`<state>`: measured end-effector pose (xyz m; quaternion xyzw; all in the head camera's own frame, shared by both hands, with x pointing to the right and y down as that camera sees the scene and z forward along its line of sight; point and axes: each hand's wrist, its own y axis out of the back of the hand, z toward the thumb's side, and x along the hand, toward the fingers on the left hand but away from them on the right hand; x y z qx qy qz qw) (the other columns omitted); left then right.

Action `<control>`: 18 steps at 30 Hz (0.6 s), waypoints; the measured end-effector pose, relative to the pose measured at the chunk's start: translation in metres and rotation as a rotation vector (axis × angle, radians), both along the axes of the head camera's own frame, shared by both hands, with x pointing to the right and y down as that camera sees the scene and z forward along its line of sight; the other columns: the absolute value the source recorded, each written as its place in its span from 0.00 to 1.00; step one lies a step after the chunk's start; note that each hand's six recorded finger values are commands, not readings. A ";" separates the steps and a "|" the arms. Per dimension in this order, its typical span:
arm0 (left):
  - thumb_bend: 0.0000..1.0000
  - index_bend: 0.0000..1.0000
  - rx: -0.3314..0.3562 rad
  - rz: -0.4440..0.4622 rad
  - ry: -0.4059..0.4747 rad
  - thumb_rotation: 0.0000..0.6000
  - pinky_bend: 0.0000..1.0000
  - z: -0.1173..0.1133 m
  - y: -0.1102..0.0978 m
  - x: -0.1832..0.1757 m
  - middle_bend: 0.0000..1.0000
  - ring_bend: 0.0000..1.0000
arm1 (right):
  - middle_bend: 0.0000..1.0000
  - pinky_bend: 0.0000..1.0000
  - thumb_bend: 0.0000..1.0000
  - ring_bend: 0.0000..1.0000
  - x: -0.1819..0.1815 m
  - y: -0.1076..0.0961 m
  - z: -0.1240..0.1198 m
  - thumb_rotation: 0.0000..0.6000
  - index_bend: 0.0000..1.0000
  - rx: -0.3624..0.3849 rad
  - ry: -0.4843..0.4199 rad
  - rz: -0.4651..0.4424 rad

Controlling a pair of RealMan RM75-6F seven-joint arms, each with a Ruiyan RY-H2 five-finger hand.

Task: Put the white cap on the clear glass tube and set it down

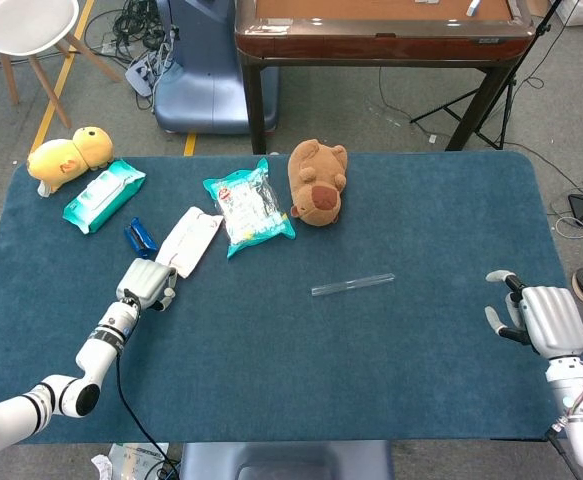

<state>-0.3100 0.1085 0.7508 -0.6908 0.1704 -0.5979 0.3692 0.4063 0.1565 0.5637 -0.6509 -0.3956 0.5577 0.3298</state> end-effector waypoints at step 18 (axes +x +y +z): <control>0.28 0.53 0.000 -0.096 0.136 1.00 1.00 -0.029 -0.010 0.004 1.00 1.00 | 0.84 0.91 0.35 0.92 -0.019 -0.012 0.011 1.00 0.37 -0.053 0.036 -0.086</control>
